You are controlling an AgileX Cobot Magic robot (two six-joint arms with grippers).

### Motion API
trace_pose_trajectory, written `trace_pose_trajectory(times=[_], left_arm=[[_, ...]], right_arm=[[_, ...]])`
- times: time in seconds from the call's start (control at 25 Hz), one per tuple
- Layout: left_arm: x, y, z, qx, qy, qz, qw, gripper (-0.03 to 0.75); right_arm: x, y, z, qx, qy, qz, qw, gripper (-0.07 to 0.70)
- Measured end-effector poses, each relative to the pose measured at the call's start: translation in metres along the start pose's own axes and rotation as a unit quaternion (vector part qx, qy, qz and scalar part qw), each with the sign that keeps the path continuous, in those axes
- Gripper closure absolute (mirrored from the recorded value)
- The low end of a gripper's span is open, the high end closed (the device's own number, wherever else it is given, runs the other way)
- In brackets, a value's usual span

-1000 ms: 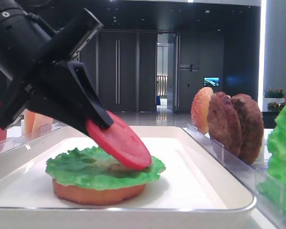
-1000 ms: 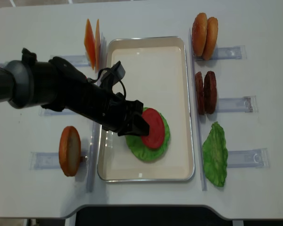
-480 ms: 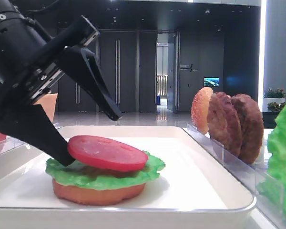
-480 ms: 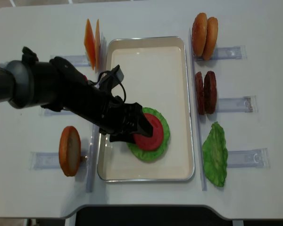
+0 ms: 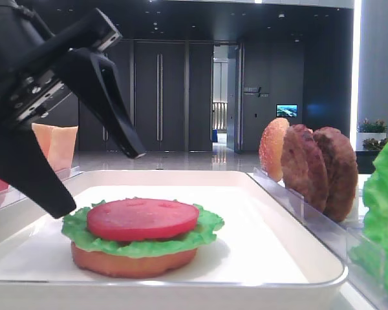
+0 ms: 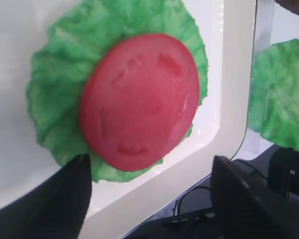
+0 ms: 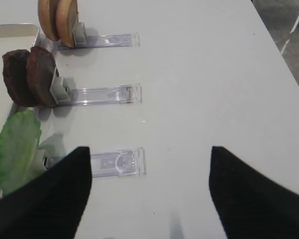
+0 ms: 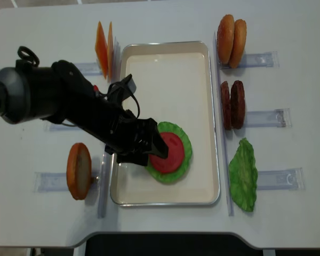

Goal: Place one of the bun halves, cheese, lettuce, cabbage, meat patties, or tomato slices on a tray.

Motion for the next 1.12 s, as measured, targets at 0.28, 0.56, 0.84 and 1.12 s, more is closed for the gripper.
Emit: trace_pose_trajectory(times=[0.28, 0.56, 0.84, 1.12], left_arm=[[-0.004, 0.005, 0.019, -0.005, -0.016, -0.009, 0.9998, 0.151], [-0.008, 0.01, 0.05, 0.007, -0.068, -0.027, 0.9973, 0.151], [0.0, 0.021, 0.096, 0.055, -0.172, -0.039, 0.9828, 0.151], [0.007, 0.014, 0.126, 0.022, -0.235, -0.033, 0.9711, 0.151]], right_arm=[[0.0, 0.0, 0.0, 0.0, 0.0, 0.0, 1.0, 0.155], [0.0, 0.0, 0.0, 0.0, 0.0, 0.0, 1.0, 0.155], [0.0, 0.0, 0.0, 0.0, 0.0, 0.0, 1.0, 0.155], [0.0, 0.0, 0.0, 0.0, 0.0, 0.0, 1.0, 0.165]])
Point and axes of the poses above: a point on each arm's last joint axis where the gripper is mounted, z pointing back along that axis away from the gripper, x along the wrist's bending axis when the last joint is at zero, y = z × x, the point moved 8 cm from there along -z, pointing out along that axis toward the gripper
